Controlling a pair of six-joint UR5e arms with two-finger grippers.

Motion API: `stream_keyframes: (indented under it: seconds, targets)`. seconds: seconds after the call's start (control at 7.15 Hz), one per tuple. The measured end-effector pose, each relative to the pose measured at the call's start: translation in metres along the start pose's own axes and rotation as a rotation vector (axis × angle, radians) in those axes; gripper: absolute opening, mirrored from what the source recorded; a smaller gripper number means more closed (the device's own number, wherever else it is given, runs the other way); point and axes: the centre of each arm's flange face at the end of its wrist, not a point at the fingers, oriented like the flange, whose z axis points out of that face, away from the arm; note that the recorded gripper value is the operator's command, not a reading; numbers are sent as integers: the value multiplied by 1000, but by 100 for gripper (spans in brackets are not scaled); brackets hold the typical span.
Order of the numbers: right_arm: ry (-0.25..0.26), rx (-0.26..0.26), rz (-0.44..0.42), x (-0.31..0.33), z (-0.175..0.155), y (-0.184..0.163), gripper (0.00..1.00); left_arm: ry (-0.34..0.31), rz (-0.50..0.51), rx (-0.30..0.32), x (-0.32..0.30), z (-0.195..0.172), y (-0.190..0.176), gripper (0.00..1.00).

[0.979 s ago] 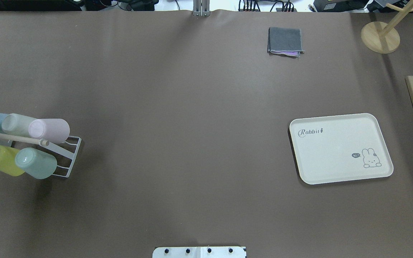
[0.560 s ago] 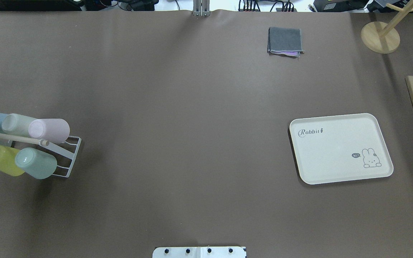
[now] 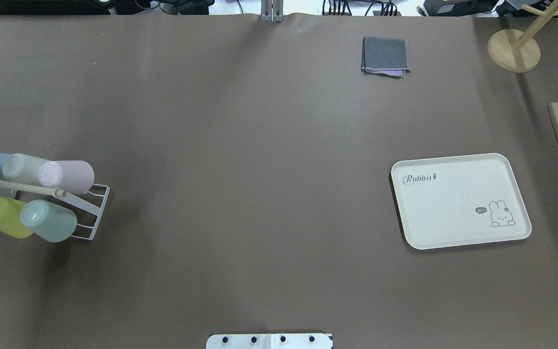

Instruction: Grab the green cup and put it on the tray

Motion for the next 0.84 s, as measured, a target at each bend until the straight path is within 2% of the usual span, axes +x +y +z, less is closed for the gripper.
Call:
stream_keyframes:
  seconds: [0.84]
  targets:
    - [0,-1,-4,1,1,0,100,0,-10,1,-1,0,1,98]
